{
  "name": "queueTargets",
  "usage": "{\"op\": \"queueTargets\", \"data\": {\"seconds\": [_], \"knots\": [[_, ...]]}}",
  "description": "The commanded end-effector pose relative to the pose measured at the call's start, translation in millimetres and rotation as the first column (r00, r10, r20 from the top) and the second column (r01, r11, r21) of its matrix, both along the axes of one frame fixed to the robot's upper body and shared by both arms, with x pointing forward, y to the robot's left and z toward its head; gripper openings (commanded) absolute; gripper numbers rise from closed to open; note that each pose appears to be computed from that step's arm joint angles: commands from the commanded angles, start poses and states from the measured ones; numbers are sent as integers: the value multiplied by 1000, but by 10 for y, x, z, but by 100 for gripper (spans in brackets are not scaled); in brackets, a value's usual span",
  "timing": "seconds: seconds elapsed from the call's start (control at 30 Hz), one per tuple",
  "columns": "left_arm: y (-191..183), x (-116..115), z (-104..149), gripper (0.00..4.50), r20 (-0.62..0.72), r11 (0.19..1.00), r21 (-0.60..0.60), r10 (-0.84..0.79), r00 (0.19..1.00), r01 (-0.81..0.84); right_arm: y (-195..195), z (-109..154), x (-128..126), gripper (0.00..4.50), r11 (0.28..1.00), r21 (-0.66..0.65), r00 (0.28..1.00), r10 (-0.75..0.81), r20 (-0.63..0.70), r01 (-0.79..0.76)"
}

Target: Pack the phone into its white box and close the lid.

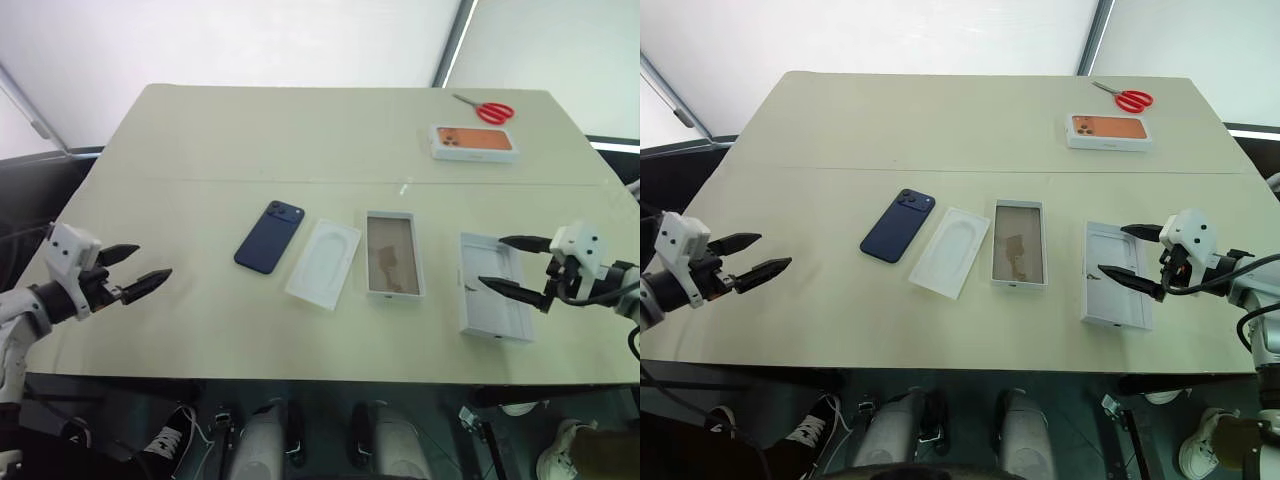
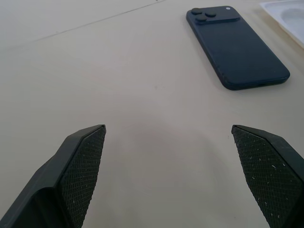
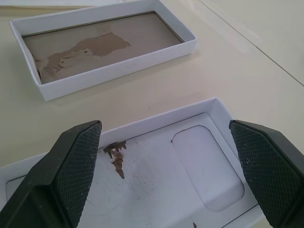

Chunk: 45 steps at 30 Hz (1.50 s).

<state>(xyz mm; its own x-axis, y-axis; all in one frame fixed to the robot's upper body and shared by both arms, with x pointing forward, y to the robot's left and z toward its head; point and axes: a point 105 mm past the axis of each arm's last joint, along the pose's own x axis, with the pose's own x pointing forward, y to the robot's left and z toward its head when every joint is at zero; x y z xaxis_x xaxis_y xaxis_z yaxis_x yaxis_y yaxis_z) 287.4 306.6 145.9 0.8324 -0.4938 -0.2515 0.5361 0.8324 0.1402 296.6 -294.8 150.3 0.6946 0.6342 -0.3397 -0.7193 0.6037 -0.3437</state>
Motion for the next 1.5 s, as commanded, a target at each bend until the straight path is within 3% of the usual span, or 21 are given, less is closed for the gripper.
{"op": "queueTargets", "data": {"seconds": [0.03,0.87,1.23,1.37,1.5], "knots": [[11,6,146,446,55,1000,15,-7,998,7,18,153,22,450,1000,-23,998,13,64,-12],[-210,126,181,446,58,998,-63,-24,998,28,117,222,103,450,999,-33,994,41,105,-38],[-957,301,134,446,-91,959,-241,-174,981,148,501,300,109,450,985,-71,976,167,142,-158],[-1216,410,192,446,-102,908,-379,-231,968,176,727,245,140,450,975,-52,965,219,142,-214],[-1566,415,98,446,-175,873,-420,-345,922,247,835,216,191,450,972,-35,958,237,159,-234]]}}
